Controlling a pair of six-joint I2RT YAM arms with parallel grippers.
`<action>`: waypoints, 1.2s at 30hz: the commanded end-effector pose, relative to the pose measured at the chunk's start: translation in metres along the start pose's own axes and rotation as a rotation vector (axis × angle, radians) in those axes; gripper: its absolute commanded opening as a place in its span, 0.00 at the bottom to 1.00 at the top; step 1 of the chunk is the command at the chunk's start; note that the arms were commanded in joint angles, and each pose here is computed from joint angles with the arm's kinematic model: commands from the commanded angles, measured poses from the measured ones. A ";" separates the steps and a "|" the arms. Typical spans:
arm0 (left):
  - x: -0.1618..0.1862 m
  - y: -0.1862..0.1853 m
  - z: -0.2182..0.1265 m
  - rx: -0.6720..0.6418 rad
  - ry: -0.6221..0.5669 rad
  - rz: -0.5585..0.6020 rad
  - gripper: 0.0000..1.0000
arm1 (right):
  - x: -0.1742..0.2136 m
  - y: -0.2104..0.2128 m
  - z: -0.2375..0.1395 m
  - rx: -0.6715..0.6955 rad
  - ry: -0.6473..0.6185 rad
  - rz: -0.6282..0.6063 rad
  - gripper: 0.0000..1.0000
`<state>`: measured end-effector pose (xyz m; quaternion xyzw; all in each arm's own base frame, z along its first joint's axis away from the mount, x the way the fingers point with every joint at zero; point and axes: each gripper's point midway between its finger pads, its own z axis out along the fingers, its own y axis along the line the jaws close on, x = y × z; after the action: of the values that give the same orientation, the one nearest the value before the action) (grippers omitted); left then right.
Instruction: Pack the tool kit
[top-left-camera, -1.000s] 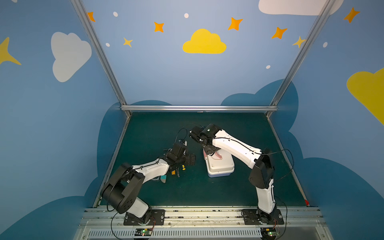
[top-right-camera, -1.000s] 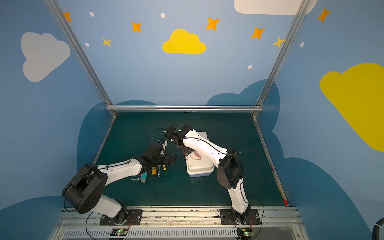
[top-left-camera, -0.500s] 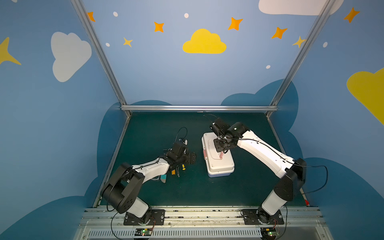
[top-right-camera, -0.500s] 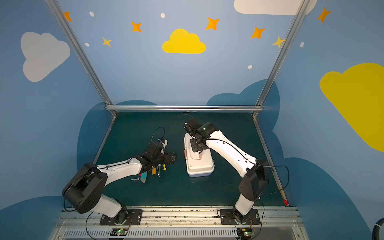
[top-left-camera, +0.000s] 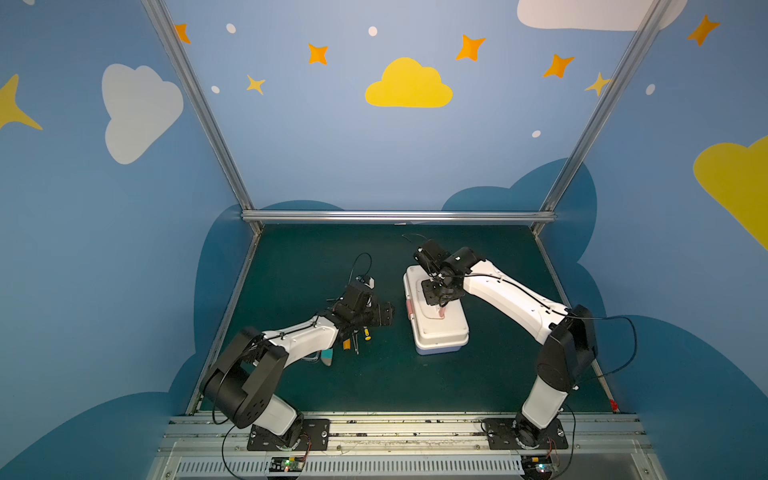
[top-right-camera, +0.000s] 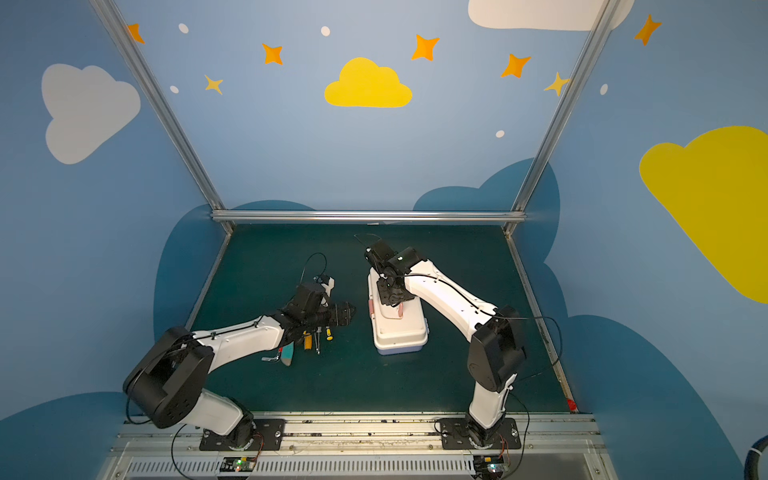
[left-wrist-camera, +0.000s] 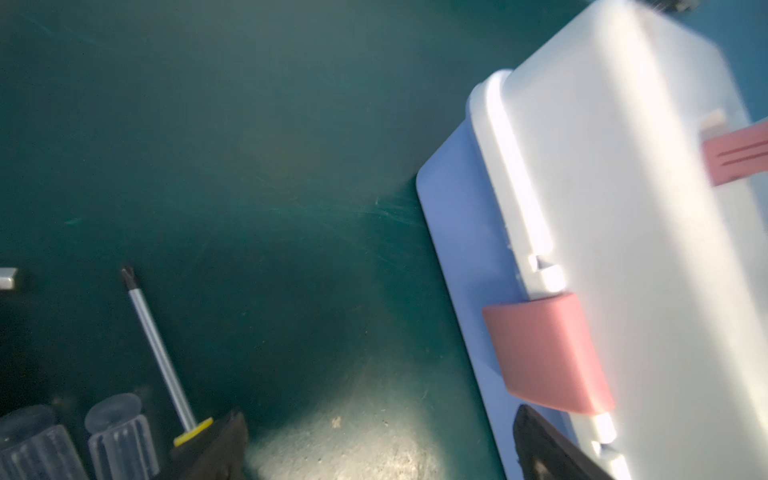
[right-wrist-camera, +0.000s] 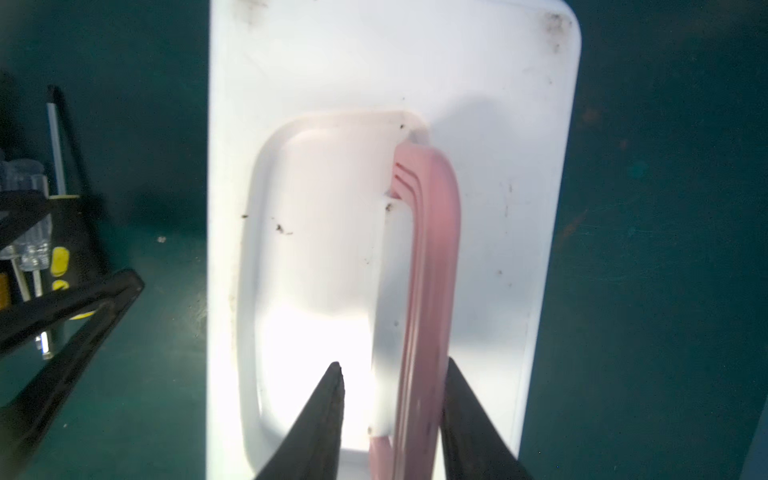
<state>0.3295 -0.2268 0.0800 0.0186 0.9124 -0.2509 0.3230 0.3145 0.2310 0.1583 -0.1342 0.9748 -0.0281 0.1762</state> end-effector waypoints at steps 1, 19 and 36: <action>-0.009 -0.004 -0.007 0.028 -0.033 -0.017 1.00 | -0.005 -0.001 -0.003 -0.008 -0.006 0.035 0.30; -0.040 0.011 -0.037 0.139 -0.074 -0.217 1.00 | -0.026 0.059 -0.042 -0.555 -0.050 0.113 0.00; -0.049 -0.034 -0.062 0.170 -0.019 -0.123 1.00 | -0.013 0.000 -0.014 -1.068 0.000 0.403 0.00</action>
<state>0.3292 -0.2085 0.1542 -0.0357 0.8815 -0.3464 0.3187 0.3280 0.2452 0.1636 -0.0243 0.8794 0.4662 0.0932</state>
